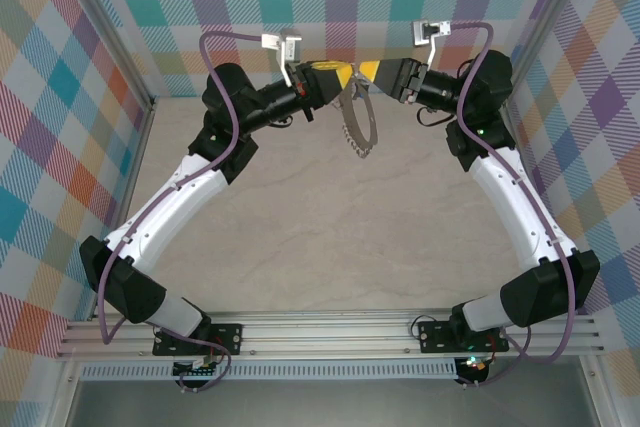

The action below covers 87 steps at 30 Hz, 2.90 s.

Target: Put the keys on the keyring

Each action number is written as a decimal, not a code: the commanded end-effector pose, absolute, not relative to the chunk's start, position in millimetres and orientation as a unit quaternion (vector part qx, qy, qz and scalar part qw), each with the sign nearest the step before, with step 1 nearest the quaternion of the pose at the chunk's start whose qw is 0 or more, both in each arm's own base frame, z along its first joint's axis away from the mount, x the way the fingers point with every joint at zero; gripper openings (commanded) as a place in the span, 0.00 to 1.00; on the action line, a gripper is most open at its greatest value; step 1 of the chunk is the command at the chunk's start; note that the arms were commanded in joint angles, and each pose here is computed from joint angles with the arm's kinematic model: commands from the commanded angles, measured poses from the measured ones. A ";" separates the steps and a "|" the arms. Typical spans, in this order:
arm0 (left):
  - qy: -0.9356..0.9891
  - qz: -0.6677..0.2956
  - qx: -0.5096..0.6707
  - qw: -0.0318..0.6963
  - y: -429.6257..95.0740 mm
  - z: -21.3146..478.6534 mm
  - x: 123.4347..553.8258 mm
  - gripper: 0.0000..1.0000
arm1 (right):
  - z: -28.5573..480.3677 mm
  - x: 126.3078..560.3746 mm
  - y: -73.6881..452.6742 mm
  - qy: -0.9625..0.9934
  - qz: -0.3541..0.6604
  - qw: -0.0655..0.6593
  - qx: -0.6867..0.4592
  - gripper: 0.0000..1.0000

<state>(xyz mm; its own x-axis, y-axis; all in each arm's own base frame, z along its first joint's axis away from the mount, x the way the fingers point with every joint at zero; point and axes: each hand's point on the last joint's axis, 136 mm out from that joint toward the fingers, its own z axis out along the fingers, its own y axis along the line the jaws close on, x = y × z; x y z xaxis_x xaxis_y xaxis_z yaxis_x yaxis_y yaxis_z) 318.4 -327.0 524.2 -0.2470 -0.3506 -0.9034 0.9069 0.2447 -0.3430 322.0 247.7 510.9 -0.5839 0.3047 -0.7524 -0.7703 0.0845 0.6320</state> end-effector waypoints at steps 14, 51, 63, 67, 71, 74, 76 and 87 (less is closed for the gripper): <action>0.527 -0.567 0.244 0.585 -317.3 542.3 313.8 0.00 | 524.2 299.9 259.9 0.584 0.663 0.408 -0.230 0.26; 0.651 -0.442 0.389 0.480 -292.2 503.3 309.5 0.54 | 487.0 299.4 259.2 0.687 0.494 0.385 -0.369 0.00; 0.646 -0.455 0.399 0.465 -297.0 499.5 314.0 0.44 | 494.8 285.9 264.1 0.665 0.537 0.357 -0.377 0.00; 0.646 -0.466 0.395 0.457 -300.3 498.1 316.5 0.43 | 500.6 281.5 265.9 0.651 0.558 0.350 -0.377 0.00; 0.642 -0.477 0.393 0.454 -303.2 499.7 318.2 0.41 | 503.8 279.5 266.6 0.643 0.569 0.348 -0.377 0.00; 0.640 -0.483 0.391 0.452 -304.6 501.0 319.2 0.40 | 503.7 279.6 266.9 0.641 0.572 0.345 -0.377 0.00; 0.639 -0.486 0.390 0.451 -305.4 501.4 319.5 0.39 | 503.5 279.4 267.1 0.641 0.573 0.344 -0.377 0.00; 0.634 -0.506 0.387 0.439 -313.1 502.2 318.8 0.36 | 499.5 281.3 268.0 0.641 0.578 0.342 -0.373 0.00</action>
<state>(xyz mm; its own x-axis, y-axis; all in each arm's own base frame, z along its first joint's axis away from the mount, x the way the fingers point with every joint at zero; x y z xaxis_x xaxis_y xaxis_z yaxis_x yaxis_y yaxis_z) 321.2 -310.4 489.8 -0.3368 0.0707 -0.9389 0.9220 0.2269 -0.3136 296.1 270.5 481.7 -0.5417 -0.0991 -0.8347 -0.8398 0.1063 0.5324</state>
